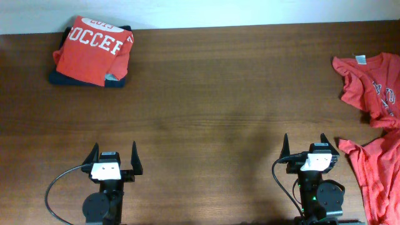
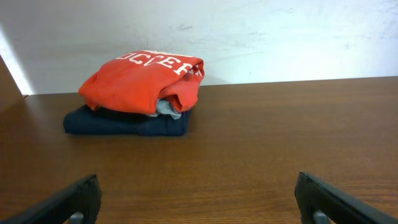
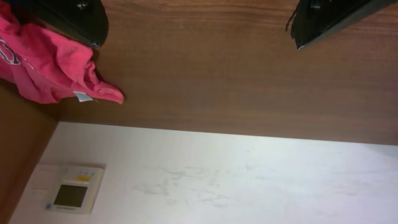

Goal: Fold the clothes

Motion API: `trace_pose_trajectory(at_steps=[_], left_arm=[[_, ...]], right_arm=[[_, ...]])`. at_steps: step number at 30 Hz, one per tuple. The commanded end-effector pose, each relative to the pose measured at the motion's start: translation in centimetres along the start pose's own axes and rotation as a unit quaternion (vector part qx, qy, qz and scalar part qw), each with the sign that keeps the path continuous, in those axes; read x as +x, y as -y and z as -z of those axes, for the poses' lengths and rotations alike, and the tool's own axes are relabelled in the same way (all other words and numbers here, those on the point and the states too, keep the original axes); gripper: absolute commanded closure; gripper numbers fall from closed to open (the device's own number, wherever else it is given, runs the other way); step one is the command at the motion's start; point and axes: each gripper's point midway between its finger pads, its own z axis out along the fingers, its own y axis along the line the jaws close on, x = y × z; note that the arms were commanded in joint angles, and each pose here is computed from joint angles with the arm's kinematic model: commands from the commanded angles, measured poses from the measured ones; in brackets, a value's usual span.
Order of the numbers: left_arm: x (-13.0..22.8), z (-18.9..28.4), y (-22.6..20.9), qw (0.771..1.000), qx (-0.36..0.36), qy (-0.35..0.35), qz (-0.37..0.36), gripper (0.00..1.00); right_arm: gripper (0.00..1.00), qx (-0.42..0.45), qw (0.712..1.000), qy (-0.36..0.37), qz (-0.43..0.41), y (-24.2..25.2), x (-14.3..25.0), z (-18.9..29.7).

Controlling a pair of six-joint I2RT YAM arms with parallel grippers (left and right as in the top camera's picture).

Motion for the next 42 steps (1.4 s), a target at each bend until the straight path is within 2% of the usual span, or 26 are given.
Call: trace_pose_trajectory(at_steps=[1, 5, 9, 11, 15, 21, 26, 33, 38, 42], left_arm=[[0.0, 0.0, 0.1, 1.000, 0.000, 0.002, -0.008, 0.01], [0.0, 0.0, 0.1, 1.000, 0.000, 0.002, -0.008, 0.01], [0.0, 0.0, 0.1, 1.000, 0.000, 0.002, -0.008, 0.01], [0.0, 0.0, 0.1, 1.000, 0.000, 0.002, -0.008, 0.01], [0.0, 0.0, 0.1, 1.000, 0.000, 0.002, -0.008, 0.01], [0.0, 0.0, 0.1, 1.000, 0.000, 0.002, -0.008, 0.01], [0.0, 0.0, 0.1, 1.000, 0.000, 0.002, -0.008, 0.01], [0.0, 0.0, 0.1, 1.000, 0.000, 0.002, -0.008, 0.01], [0.0, 0.0, 0.1, 1.000, 0.000, 0.002, -0.008, 0.01], [0.0, 0.0, 0.1, 1.000, 0.000, 0.002, -0.008, 0.01]], right_arm=[[0.02, -0.032, 0.999, 0.012, 0.003, -1.1, -0.4, 0.0], [0.02, -0.095, 0.995, 0.040, 0.001, -3.1, -2.1, 0.5], [0.02, -0.081, 0.995, 0.056, -0.023, -2.3, -4.9, 1.2], [0.02, -0.048, 0.996, 0.042, -0.063, -0.9, -7.0, 1.7], [0.02, -0.045, 0.995, 0.016, -0.091, -0.4, -10.3, 1.5], [0.01, -0.056, 0.992, -0.057, -0.098, -0.6, -16.5, -2.1], [0.01, -0.056, 0.981, -0.179, -0.049, -0.6, -20.2, -8.3], [0.01, 0.006, 0.932, -0.357, -0.064, 5.1, -19.3, -15.6], [0.02, 0.054, 0.913, -0.395, -0.084, 9.9, -17.4, -19.8], [0.01, 0.078, 0.892, -0.434, -0.097, 12.5, -13.5, -21.2]])
